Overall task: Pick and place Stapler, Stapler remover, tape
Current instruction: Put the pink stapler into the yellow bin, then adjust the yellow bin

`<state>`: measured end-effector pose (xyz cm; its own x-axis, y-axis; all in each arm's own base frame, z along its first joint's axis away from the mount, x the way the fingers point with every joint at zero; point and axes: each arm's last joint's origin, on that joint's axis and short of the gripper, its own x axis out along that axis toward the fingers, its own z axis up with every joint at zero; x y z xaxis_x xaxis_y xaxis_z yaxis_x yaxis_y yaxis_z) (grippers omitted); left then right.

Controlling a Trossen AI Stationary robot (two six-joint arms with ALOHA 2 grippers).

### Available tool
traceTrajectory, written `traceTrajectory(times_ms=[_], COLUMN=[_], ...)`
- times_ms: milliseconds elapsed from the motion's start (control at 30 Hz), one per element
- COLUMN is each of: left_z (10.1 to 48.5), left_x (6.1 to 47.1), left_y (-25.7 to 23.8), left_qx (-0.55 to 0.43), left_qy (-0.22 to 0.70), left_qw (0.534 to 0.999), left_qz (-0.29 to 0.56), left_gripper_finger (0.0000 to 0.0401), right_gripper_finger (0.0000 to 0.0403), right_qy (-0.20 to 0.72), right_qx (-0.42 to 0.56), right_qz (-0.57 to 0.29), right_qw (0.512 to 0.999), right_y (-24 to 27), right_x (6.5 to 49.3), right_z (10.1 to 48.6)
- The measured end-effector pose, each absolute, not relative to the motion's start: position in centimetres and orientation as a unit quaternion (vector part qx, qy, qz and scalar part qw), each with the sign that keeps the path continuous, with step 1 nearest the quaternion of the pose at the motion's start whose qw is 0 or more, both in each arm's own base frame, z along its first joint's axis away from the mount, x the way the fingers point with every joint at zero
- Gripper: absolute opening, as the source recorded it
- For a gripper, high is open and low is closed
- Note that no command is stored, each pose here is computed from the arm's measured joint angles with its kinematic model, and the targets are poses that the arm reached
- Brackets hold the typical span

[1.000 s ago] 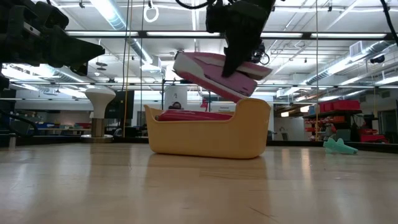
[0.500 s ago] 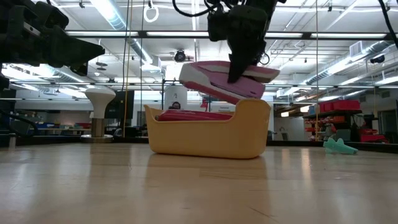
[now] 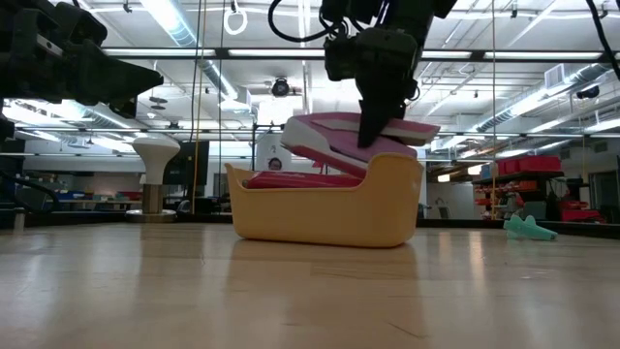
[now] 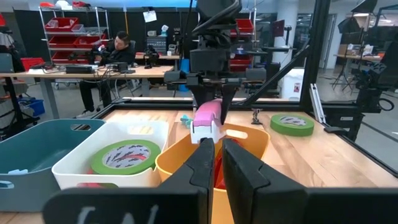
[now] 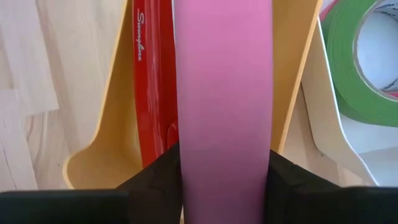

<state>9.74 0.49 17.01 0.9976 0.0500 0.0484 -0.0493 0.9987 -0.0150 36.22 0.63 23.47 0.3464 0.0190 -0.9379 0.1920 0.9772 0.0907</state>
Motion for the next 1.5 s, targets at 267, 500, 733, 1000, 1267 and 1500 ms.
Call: traceTrajectory(times_ms=[267,500,733,1000,1267,1500], left_z=[17.0,17.0,17.0,17.0,17.0,17.0], left_x=[9.7,9.7,9.7,9.7,9.7,9.7], left_y=[0.5,0.5,0.5,0.5,0.5,0.5], left_qx=[-0.007,-0.007,-0.007,-0.007,-0.007,-0.007], left_qy=[-0.024,-0.024,-0.024,-0.025,-0.025,-0.025], left_qw=[0.999,0.999,0.999,0.999,0.999,0.999], left_qz=[0.025,0.025,0.025,0.025,0.025,0.025], left_gripper_finger=[0.0037,0.0037,0.0037,0.0037,0.0037,0.0037], right_gripper_finger=[0.0192,0.0241,0.0250,0.0239,0.0227,0.0218], right_qy=[0.561,0.551,0.523,0.492,0.470,0.466], right_qx=[0.094,0.093,0.105,0.083,0.092,0.071], right_qz=[-0.049,-0.045,0.004,0.049,0.087,0.099], right_qw=[0.821,0.828,0.846,0.865,0.873,0.876], right_y=[0.6,0.7,1.9,4.4,6.4,7.5], right_x=[36.4,36.6,36.5,36.3,36.5,36.5], right_z=[23.6,23.7,25.0,26.2,26.5,26.4])
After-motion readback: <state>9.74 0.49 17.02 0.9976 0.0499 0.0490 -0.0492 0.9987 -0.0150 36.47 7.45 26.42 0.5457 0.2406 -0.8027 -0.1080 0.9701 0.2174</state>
